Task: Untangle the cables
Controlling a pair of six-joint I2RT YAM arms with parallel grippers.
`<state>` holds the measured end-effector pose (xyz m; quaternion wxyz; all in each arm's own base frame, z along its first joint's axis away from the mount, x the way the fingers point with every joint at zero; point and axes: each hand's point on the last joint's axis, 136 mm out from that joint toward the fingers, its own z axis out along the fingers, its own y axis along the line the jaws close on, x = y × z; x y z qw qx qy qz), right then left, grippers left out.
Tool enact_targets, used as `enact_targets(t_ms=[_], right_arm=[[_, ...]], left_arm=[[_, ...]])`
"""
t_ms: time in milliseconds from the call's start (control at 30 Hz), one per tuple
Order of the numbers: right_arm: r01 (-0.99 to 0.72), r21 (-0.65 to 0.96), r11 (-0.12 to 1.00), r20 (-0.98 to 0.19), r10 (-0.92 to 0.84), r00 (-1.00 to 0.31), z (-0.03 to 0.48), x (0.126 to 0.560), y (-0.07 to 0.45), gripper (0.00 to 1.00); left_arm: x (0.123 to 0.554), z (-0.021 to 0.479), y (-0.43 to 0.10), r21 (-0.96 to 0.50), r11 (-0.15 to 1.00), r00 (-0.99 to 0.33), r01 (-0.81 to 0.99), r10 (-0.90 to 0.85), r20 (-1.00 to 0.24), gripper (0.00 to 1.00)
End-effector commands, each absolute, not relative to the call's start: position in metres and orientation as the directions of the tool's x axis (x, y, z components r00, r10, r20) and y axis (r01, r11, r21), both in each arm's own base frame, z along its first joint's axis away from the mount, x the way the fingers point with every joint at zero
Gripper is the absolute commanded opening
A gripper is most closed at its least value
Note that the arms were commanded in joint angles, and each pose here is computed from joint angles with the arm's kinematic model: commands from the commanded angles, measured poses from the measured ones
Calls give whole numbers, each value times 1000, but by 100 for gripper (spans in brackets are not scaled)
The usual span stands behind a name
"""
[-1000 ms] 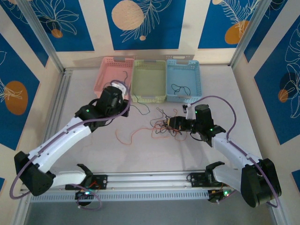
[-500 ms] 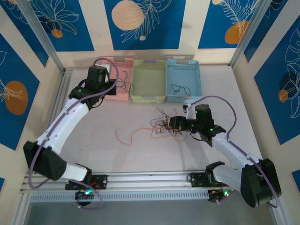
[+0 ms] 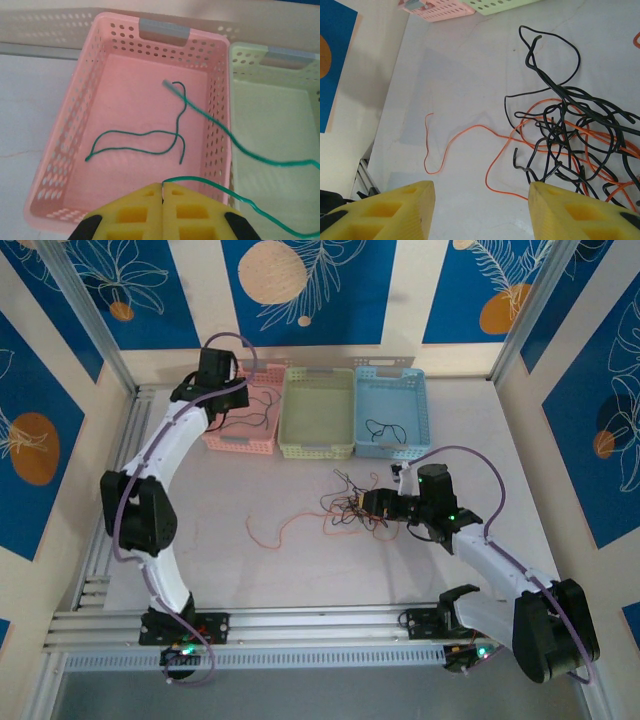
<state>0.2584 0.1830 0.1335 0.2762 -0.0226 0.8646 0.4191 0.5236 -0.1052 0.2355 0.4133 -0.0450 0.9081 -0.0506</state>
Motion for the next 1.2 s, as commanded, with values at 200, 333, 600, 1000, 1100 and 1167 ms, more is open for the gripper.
enact_targets(t_ms=[200, 333, 600, 1000, 1100, 1167], right_arm=[[-284, 725, 627, -501, 197, -843, 138, 255, 184, 53], [-283, 725, 628, -500, 198, -843, 137, 255, 183, 53], [-273, 726, 631, -497, 208, -843, 136, 255, 181, 53], [-254, 727, 638, -484, 214, -848, 134, 257, 180, 53], [-204, 719, 665, -456, 230, -860, 131, 258, 175, 52], [-162, 715, 680, -426, 239, -873, 126, 257, 171, 51]], left_arm=[[566, 201, -91, -105, 990, -702, -96, -142, -697, 0], [578, 181, -87, -77, 992, -733, -100, -126, -669, 0], [570, 181, -70, -126, 984, -760, -124, -176, -625, 54], [447, 248, -115, -351, 935, -706, 47, -218, -674, 59], [393, 221, -134, -378, 921, -738, 96, -189, -647, 58], [358, 201, -148, -400, 908, -770, 128, -163, -616, 57]])
